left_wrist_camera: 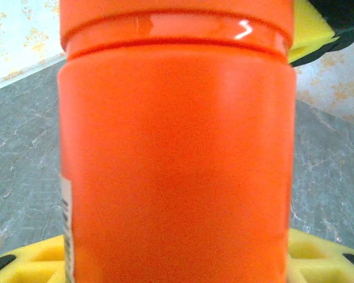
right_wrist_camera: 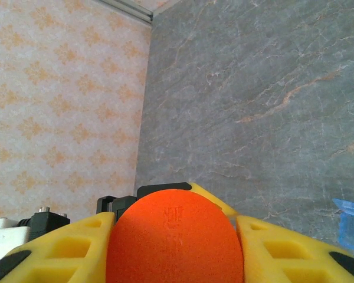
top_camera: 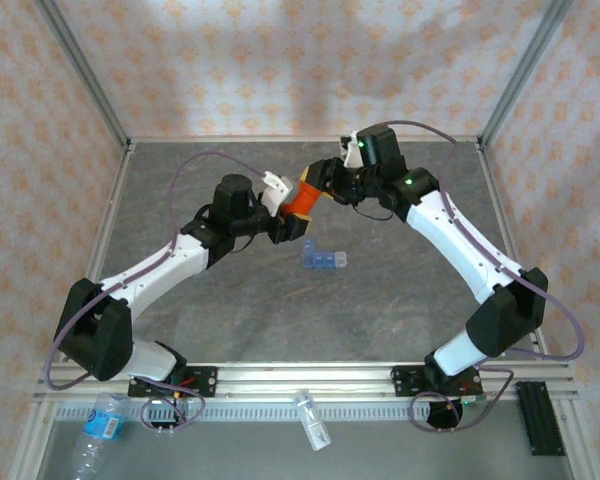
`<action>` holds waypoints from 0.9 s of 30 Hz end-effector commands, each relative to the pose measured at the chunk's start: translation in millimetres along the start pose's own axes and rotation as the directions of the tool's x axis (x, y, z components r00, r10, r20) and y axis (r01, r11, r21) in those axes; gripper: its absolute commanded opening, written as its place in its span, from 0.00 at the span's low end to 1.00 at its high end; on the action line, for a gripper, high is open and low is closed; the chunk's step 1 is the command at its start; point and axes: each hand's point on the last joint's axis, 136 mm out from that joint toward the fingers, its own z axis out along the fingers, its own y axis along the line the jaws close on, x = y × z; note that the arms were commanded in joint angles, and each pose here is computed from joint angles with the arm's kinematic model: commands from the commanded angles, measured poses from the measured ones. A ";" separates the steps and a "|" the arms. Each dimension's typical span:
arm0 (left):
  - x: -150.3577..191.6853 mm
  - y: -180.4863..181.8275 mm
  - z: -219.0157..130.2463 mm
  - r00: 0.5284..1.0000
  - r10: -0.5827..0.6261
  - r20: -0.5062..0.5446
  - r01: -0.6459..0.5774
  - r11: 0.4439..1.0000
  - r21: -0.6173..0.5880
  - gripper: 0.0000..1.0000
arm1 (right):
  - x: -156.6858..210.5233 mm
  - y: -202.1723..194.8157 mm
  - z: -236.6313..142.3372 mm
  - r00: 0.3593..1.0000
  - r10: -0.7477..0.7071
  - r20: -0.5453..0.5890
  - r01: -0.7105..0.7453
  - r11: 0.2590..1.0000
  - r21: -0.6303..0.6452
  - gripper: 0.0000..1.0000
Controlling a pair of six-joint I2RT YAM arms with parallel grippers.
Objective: Sort the pills into containers
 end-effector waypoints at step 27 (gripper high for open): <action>-26.0 12.5 -15.4 0.993 0.097 0.063 -0.094 0.995 -0.044 0.00 | -20.9 0.2 -32.6 0.998 0.027 0.061 -0.028 0.999 0.019 0.82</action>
